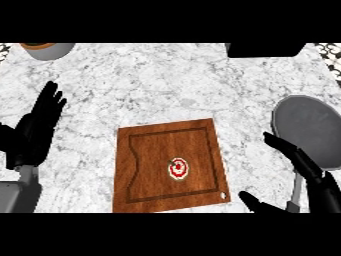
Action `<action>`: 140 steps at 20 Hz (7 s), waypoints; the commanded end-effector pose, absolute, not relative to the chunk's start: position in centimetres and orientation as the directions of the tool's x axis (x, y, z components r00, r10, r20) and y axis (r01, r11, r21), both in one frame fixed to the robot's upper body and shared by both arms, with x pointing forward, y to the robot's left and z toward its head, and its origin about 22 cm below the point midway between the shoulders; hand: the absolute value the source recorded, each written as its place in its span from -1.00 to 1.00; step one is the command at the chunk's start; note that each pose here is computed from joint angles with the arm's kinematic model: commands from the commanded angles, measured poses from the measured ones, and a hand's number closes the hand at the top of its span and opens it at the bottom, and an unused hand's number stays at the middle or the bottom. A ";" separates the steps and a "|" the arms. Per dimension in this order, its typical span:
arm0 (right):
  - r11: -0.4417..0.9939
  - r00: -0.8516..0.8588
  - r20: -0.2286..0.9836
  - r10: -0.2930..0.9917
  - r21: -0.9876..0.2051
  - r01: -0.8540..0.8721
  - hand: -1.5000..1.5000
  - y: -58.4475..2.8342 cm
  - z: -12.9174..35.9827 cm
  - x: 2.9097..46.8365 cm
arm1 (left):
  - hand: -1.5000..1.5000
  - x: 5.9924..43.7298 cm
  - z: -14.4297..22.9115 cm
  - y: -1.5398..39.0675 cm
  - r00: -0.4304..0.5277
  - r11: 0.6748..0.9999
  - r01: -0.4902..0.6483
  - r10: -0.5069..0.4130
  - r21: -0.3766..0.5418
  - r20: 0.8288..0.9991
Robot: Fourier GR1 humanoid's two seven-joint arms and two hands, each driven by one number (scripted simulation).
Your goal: Pick the cupcake from the cutting board and place it in the pan
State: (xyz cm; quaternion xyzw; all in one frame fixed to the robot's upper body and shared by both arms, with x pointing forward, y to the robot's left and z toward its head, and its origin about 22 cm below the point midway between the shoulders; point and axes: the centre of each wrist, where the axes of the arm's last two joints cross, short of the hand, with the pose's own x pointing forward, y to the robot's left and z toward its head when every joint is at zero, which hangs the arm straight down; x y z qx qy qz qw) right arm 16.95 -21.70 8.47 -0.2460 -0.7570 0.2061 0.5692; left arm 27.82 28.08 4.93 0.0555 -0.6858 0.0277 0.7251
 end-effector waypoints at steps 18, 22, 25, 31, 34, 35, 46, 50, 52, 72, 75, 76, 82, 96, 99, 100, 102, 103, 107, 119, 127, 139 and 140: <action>0.230 -0.060 0.274 0.960 -0.891 -0.392 -1.00 -11.4 13.6 21.3 | 0.00 27.9 4.7 26.5 0.060 0.997 -0.073 -0.030 0.034 0.998; 0.142 -0.088 0.213 0.973 -0.853 -0.502 -1.00 -11.3 14.3 21.3 | 0.00 28.3 6.2 26.7 0.054 0.997 -0.074 -0.033 0.037 0.998; 0.141 -0.094 0.212 0.973 -0.863 -0.486 -1.00 -8.9 15.6 21.7 | 0.00 27.8 4.4 27.5 0.061 0.997 -0.073 -0.036 0.040 0.998; -0.026 -0.105 0.024 0.994 -0.891 -0.454 -1.00 -7.6 14.5 21.9 | 0.00 27.8 5.0 27.0 0.067 0.995 -0.092 -0.038 0.044 0.997; -0.052 -0.095 -0.011 0.995 -0.896 -0.440 -1.00 -6.0 13.2 20.3 | 0.00 28.2 6.2 27.4 0.063 0.996 -0.081 -0.028 0.033 0.998; -0.058 -0.101 -0.016 0.995 -0.901 -0.430 -1.00 -4.6 13.4 20.3 | 0.00 28.4 5.6 27.2 0.047 0.995 -0.092 -0.042 0.046 0.998; -0.041 -0.072 -0.007 0.997 -0.874 -0.484 -1.00 -1.8 12.5 23.0 | 0.00 28.1 6.6 27.0 0.045 0.994 -0.091 -0.049 0.053 0.998; -0.044 -0.031 -0.033 0.999 -0.876 -0.480 -1.00 -2.0 12.0 23.8 | 0.00 27.8 5.3 27.4 0.062 0.994 -0.091 -0.057 0.062 0.996; -0.049 -0.025 -0.043 0.999 -0.880 -0.473 -1.00 -1.6 9.8 23.6 | 0.00 28.5 6.7 27.3 0.043 0.996 -0.085 -0.037 0.041 0.998; 0.023 -0.013 0.035 0.999 -0.857 -0.514 -1.00 -3.4 3.5 26.1 | 0.00 28.0 7.1 27.1 0.054 0.995 -0.092 -0.036 0.040 0.998; 0.014 -0.012 0.024 1.000 -0.846 -0.533 -1.00 -3.0 2.8 27.7 | 0.00 29.3 6.9 27.4 0.054 0.993 -0.105 -0.044 0.050 0.998; 0.010 0.004 0.010 1.000 -0.849 -0.529 -1.00 -1.6 3.3 26.1 | 0.00 27.9 5.4 25.7 0.048 0.996 -0.080 -0.036 0.040 0.998; -0.017 -0.121 0.054 0.991 -0.855 -0.519 1.00 -1.4 2.0 27.2 | 0.00 26.6 5.6 25.5 0.054 0.996 -0.068 -0.048 0.052 0.997; 0.246 0.216 0.170 0.962 -0.881 -0.405 1.00 -4.8 3.9 32.5 | 0.00 28.0 5.7 26.5 0.050 0.995 -0.091 -0.037 0.041 0.998; 0.410 0.502 0.229 0.834 -0.866 -0.287 1.00 -7.2 3.3 34.1 | 0.00 27.8 5.8 27.2 0.041 0.995 -0.086 -0.043 0.046 0.998; 0.375 0.508 0.215 0.834 -0.896 -0.238 1.00 -7.4 3.8 35.0 | 0.00 28.0 6.3 27.1 0.059 0.995 -0.086 -0.044 0.049 0.997; 0.320 0.529 0.191 0.827 -0.934 -0.162 1.00 -5.9 5.3 35.8 | 0.00 27.9 6.5 25.9 0.046 0.995 -0.082 -0.059 0.063 0.997; 0.252 0.527 0.166 0.834 -0.963 -0.095 1.00 -6.4 6.2 36.3 | 0.00 27.2 5.6 26.8 0.060 0.996 -0.081 -0.039 0.044 0.997; 0.037 0.516 0.065 0.854 -0.997 0.064 1.00 -4.1 9.3 36.1 | 0.00 27.9 5.4 26.7 0.068 0.994 -0.097 -0.040 0.046 0.997; -0.034 0.555 0.134 0.821 -0.959 0.281 1.00 -5.0 18.8 36.2 | 0.00 28.1 5.6 27.0 0.051 0.995 -0.089 -0.039 0.044 0.998; -0.041 0.638 0.213 0.740 -0.933 0.359 1.00 -14.4 19.4 36.9 | 0.00 28.0 6.2 27.3 0.065 0.994 -0.108 -0.017 0.024 0.998; -0.034 0.667 0.290 0.686 -0.903 0.428 1.00 -29.5 14.3 31.5 | 0.00 26.9 4.5 28.7 0.052 0.993 -0.108 -0.041 0.046 0.998; -0.031 0.656 0.290 0.697 -0.902 0.431 1.00 -30.9 12.9 31.2 | 0.00 27.8 5.7 27.9 0.067 0.995 -0.087 -0.038 0.044 0.997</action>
